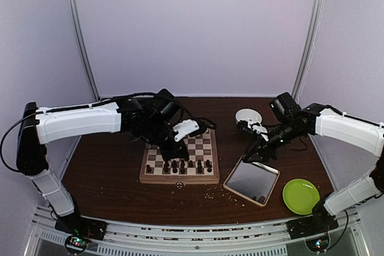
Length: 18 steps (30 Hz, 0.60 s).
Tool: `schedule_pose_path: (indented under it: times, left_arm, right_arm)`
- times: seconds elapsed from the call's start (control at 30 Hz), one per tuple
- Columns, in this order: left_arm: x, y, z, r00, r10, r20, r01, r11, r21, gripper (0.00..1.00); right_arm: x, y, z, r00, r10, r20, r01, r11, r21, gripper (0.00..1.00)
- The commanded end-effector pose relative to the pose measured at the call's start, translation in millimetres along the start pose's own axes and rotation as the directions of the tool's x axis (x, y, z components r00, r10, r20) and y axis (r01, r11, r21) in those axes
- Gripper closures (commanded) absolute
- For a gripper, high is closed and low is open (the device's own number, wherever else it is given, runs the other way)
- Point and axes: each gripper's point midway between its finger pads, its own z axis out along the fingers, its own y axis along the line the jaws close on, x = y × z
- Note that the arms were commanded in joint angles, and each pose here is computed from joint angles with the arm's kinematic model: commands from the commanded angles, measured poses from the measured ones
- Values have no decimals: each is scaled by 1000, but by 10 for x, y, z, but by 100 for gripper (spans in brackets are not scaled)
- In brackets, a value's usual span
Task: Set up the chess pieces on the board
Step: Place the bishop on c8.
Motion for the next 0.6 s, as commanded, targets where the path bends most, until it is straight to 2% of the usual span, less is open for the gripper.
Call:
schedule_pose_path:
  times: [0.0,0.2,0.57]
  left_arm:
    - [45,77,152,997,38,-72,-40,999,-27,91]
    - [-35,68,304,997,39,-72,-39,999,0,91]
    - [61,67,605,993,29,-113,-26,999,22,91]
  right_arm:
    - [39,-54,-41,1000,-4,-17,4,1000,19,60]
    - [56,-84,-62,1000,4,-16,-3,1000,20,60]
    - [98,-90,-43,999,11,-30,-11,1000,2,60]
